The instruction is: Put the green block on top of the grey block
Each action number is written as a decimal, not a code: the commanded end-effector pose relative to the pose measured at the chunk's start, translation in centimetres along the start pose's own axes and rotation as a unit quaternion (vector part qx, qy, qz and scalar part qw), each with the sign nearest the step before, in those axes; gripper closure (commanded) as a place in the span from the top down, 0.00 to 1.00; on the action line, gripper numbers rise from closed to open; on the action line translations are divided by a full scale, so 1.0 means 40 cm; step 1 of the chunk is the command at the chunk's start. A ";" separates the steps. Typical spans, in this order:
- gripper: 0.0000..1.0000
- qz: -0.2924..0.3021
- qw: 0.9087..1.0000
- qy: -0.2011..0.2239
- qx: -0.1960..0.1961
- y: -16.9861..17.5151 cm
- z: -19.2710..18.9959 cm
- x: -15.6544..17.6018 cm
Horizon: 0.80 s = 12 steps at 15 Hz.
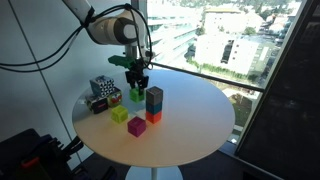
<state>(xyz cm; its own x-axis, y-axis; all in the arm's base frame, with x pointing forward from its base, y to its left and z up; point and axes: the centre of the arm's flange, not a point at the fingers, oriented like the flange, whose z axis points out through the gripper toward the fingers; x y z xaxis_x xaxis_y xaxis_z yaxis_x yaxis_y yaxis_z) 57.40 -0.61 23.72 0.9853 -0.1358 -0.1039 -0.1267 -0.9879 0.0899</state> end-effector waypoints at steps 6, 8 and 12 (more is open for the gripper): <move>0.29 -0.001 1.000 -0.001 -0.011 0.025 -0.140 -0.012; 0.29 0.002 1.000 -0.001 -0.011 0.034 -0.164 -0.017; 0.29 0.006 1.000 0.003 -0.010 0.057 -0.214 -0.025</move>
<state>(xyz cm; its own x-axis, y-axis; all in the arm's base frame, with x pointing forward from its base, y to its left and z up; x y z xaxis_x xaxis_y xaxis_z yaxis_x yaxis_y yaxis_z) 57.22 -1.30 30.13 0.9835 -0.1512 -0.0991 -0.1418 -0.9852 0.0962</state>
